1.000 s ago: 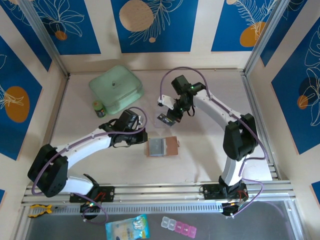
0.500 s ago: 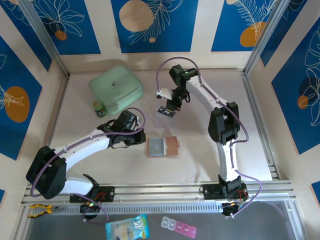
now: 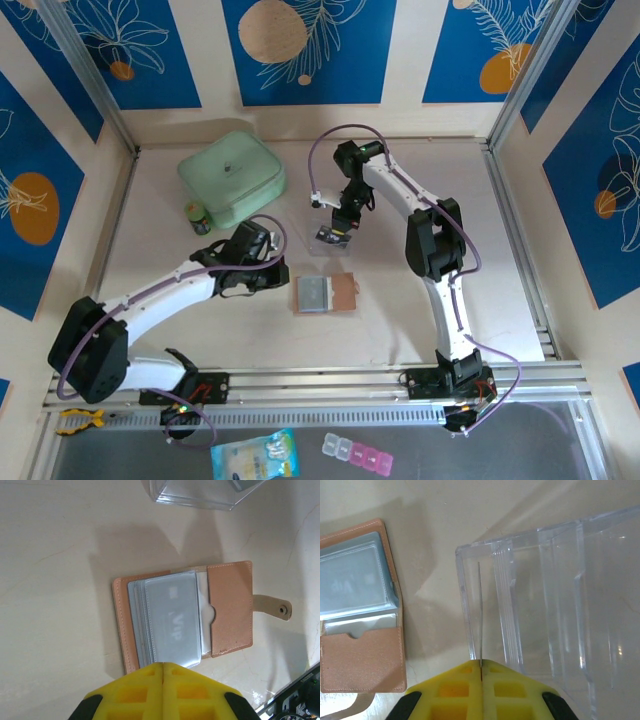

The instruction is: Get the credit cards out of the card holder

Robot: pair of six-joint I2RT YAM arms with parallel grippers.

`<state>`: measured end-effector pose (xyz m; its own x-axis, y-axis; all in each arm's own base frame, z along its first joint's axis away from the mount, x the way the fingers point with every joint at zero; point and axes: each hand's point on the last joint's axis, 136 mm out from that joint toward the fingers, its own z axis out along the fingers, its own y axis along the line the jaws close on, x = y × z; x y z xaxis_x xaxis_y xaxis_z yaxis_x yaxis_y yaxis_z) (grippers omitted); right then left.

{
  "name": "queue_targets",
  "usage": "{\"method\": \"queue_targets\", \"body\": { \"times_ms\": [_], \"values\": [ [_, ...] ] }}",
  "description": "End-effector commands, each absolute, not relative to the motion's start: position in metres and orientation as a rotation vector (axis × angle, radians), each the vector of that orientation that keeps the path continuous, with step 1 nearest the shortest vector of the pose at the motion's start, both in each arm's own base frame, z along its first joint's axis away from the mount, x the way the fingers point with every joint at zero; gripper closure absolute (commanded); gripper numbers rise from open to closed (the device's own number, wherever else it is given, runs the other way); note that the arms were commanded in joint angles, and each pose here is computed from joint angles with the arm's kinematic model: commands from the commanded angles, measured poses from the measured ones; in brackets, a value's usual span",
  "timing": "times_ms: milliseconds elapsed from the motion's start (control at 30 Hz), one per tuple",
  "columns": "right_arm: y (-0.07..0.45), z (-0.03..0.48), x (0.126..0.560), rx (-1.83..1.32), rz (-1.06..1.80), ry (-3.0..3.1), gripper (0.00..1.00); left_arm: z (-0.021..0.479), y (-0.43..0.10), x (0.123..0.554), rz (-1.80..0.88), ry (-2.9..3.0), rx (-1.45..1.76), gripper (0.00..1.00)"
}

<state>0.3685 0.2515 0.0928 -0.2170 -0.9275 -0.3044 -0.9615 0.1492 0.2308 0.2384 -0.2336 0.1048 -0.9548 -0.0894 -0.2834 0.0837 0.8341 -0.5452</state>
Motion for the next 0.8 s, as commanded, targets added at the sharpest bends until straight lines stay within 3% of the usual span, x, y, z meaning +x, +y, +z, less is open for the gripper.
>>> {"method": "queue_targets", "body": {
  "times_ms": [0,633,767],
  "values": [
    [0.258,0.090,0.356,-1.945,0.675,2.300,1.00,0.102,-0.224,0.236,-0.796,2.727,-0.019,0.97],
    [0.271,0.060,0.349,-2.003,0.713,2.328,1.00,0.100,-0.221,0.233,-0.793,2.730,-0.033,0.97],
    [0.273,0.065,0.349,-1.979,0.755,2.329,0.91,0.101,-0.222,0.234,-0.803,2.725,-0.030,0.97]
  ]
}}
